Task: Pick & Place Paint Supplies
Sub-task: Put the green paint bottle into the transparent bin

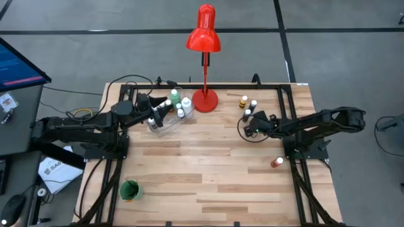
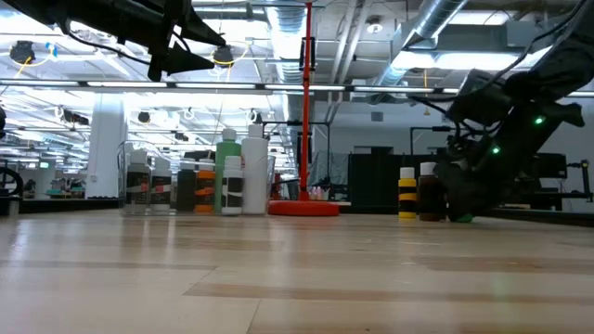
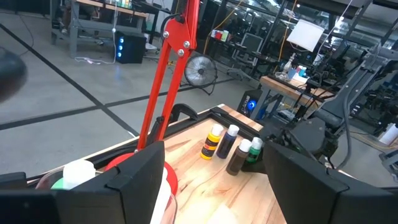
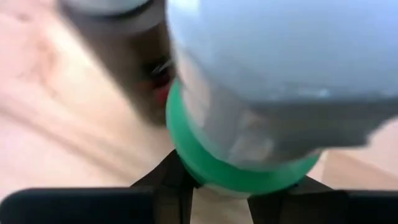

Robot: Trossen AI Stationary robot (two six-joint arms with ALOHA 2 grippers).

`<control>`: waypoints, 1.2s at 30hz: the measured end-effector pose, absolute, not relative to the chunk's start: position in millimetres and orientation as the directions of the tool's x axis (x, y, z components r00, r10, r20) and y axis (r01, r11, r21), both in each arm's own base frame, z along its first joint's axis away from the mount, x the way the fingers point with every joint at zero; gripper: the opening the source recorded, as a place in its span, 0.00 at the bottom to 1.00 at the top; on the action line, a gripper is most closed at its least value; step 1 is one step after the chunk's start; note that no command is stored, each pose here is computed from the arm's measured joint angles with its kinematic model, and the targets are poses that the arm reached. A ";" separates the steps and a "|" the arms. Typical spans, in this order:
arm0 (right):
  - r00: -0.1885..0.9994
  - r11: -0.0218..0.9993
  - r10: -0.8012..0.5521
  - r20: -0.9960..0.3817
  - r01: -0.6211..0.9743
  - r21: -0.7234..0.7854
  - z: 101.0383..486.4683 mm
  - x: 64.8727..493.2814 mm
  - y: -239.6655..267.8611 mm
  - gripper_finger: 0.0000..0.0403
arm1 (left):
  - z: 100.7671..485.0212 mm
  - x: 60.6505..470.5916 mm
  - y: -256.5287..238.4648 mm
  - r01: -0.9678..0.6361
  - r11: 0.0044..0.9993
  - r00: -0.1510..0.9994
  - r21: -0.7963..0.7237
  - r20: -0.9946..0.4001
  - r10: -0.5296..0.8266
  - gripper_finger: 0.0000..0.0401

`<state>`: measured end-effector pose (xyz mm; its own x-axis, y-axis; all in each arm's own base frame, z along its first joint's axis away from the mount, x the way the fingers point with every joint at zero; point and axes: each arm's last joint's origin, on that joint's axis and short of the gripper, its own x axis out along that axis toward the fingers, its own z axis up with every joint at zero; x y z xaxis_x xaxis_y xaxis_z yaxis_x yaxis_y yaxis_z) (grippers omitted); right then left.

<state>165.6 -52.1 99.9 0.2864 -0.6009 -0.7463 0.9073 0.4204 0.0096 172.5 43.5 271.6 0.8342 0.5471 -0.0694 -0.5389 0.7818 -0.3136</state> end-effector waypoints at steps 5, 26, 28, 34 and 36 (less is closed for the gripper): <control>0.304 0.453 -0.539 -0.786 0.891 0.034 107.9 156.1 -38.2 0.24 | 271.7 172.5 43.5 -0.539 0.782 0.834 -0.314 -0.069 0.547 0.66; 0.660 0.764 -0.271 -0.700 0.590 0.261 176.7 207.1 15.7 0.24 | 271.6 172.5 43.5 -0.539 0.782 0.834 -0.314 -0.069 0.547 0.66; 0.653 0.804 -0.278 -0.704 0.559 0.201 179.5 225.3 15.9 0.24 | 271.6 172.5 43.5 -0.539 0.782 0.834 -0.314 -0.069 0.547 0.66; 0.686 0.910 -0.265 -0.678 0.410 0.059 174.7 289.3 14.3 0.24 | 271.6 172.5 43.5 -0.539 0.782 0.834 -0.314 -0.069 0.547 0.66; 0.712 0.936 -0.215 -0.668 0.346 0.068 171.5 312.5 10.3 0.25 | 271.6 172.5 43.5 -0.539 0.782 0.834 -0.314 -0.069 0.547 0.66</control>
